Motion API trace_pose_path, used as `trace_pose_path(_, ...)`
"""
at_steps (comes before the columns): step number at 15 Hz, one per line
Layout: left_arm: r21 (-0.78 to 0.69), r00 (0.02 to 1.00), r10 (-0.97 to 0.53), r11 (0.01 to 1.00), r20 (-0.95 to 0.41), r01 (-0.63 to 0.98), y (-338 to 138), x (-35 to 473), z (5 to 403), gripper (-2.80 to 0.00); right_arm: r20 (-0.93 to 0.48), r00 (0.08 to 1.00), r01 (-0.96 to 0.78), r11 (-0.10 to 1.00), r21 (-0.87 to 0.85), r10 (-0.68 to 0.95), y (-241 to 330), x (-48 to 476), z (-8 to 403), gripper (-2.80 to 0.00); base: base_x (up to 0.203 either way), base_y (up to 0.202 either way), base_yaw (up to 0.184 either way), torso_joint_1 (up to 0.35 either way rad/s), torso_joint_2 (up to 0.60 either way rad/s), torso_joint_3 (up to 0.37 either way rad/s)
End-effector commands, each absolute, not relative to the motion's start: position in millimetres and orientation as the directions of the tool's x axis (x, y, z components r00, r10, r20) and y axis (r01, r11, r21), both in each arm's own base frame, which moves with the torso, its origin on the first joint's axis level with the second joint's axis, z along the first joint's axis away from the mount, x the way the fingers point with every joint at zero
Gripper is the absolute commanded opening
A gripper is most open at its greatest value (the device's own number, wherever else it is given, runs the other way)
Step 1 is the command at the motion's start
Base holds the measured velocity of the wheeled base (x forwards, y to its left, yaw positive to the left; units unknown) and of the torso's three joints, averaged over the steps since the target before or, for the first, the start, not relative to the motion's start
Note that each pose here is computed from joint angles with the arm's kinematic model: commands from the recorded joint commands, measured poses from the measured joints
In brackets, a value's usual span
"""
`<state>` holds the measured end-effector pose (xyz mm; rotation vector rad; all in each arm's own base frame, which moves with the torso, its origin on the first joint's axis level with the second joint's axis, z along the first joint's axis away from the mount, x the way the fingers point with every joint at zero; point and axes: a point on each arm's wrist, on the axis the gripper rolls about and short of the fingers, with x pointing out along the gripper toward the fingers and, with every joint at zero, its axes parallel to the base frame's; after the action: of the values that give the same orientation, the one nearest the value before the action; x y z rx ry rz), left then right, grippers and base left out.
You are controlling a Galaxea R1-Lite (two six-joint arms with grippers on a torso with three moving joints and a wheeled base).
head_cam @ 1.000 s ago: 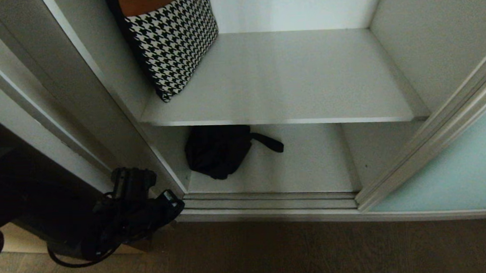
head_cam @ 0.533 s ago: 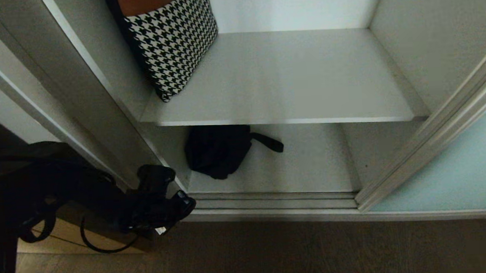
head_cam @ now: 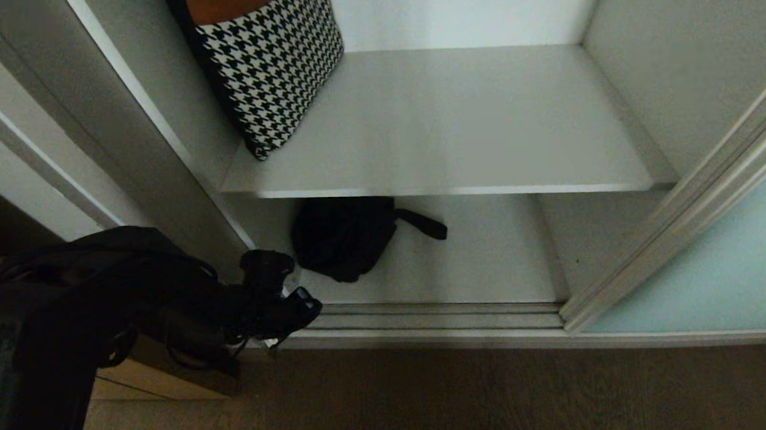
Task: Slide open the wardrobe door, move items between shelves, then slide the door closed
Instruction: Place the bag on the higher shelf
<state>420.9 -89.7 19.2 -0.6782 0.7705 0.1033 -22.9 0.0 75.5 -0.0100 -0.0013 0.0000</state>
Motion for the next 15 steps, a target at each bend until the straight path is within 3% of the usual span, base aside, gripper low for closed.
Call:
trace_pose_path(1,-0.501,0.743,-0.154,0.822,-0.652,-0.269,-92,437,12,-2.80,0.002,1.000,0.000,1.000,-0.011,0.000,0,-23,75,-2.80,0.000,0.000,0.000,0.000,0.00,0.000)
trace_pose_path(12,-0.332,0.815,-0.164,0.943,-0.555,-0.036,-98,495,-9,-2.80,0.000,1.000,0.000,1.000,-0.011,0.000,0,-23,75,-2.80,0.000,0.000,0.000,0.000,0.00,0.000)
trace_pose_path(13,-0.293,0.821,-0.163,0.956,-0.547,-0.006,-99,496,-9,0.00,0.001,1.000,0.000,1.000,-0.010,0.000,0,-23,75,-2.80,0.000,0.000,0.000,0.000,0.00,0.000)
trace_pose_path(15,-0.268,0.850,-0.166,0.963,-0.499,0.031,-100,505,-8,0.00,0.002,1.000,0.000,1.000,-0.010,0.000,0,-23,75,-2.80,0.000,0.000,0.000,0.000,0.00,0.000)
